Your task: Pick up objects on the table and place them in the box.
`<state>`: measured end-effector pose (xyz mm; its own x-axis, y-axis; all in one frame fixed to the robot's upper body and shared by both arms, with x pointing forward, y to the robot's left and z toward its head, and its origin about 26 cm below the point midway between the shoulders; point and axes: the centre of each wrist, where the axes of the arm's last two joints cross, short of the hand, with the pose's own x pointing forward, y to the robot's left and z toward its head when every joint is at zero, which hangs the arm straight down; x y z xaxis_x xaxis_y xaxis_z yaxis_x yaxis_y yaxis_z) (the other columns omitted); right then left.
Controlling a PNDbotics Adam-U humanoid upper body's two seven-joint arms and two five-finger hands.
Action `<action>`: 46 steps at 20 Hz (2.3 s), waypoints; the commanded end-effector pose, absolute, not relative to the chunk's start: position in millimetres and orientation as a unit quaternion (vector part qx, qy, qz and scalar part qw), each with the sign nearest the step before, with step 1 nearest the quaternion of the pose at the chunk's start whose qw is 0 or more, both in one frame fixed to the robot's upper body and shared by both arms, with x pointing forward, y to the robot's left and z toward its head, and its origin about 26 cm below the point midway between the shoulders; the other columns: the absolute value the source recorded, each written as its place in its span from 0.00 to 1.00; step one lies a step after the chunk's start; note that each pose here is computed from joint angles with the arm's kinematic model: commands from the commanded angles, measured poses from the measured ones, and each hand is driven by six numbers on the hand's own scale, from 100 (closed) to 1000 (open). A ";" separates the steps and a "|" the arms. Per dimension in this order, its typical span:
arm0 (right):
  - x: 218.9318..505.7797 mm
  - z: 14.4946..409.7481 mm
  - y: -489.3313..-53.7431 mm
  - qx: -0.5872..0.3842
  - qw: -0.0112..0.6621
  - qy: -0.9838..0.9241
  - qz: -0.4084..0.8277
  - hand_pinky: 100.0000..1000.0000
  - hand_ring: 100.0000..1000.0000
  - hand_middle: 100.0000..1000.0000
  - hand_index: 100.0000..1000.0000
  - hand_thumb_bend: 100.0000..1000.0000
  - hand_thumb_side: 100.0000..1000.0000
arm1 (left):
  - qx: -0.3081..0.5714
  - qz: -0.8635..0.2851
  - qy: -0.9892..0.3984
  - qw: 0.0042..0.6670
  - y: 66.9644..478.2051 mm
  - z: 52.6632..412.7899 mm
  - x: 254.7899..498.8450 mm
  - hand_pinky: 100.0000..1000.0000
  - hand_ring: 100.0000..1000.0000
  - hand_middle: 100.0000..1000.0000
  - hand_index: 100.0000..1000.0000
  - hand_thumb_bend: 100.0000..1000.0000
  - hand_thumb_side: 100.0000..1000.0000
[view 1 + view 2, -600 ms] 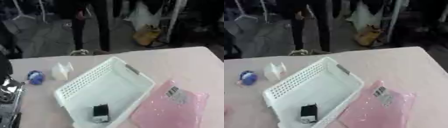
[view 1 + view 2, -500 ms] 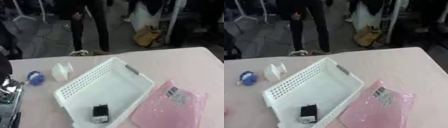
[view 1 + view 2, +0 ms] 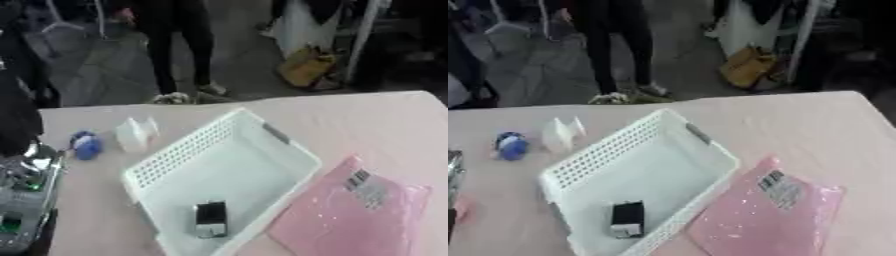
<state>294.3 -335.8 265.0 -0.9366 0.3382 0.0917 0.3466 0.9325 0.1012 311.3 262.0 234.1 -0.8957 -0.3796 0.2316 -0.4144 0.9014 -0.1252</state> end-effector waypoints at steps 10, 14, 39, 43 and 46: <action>287.0 273.4 -341.5 -0.191 0.043 -0.980 -0.025 0.75 0.81 0.74 0.80 0.00 1.00 | 0.443 -0.137 -0.860 0.215 284.2 302.5 315.1 0.75 0.82 0.79 0.91 0.32 1.00; 287.4 273.5 -340.5 -0.190 0.045 -0.981 -0.025 0.75 0.81 0.74 0.80 0.00 1.00 | 0.469 -0.193 -0.828 0.241 285.4 312.8 320.4 0.77 0.84 0.81 0.93 0.30 1.00; 287.9 270.2 -338.7 -0.184 0.057 -0.981 -0.019 0.76 0.81 0.74 0.80 0.00 1.00 | 0.474 -0.515 -0.591 0.401 295.3 303.3 390.1 0.84 0.93 0.90 1.00 0.33 1.00; 287.7 270.8 -339.1 -0.185 0.055 -0.981 -0.018 0.76 0.81 0.74 0.80 0.00 1.00 | 0.461 -0.541 -0.549 0.439 306.9 283.0 401.5 0.86 0.96 0.94 1.00 0.45 1.00; 287.7 271.2 -339.2 -0.185 0.054 -0.981 -0.018 0.76 0.81 0.74 0.80 0.00 1.00 | 0.453 -0.556 -0.531 0.451 310.2 275.0 406.7 0.87 0.97 0.95 1.00 0.48 1.00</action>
<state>292.1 -339.2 258.3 -0.9189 0.3617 0.1575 0.3716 0.9277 0.0373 407.4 302.3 264.2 -0.2028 -0.9792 0.0035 0.0320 -0.0031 0.9995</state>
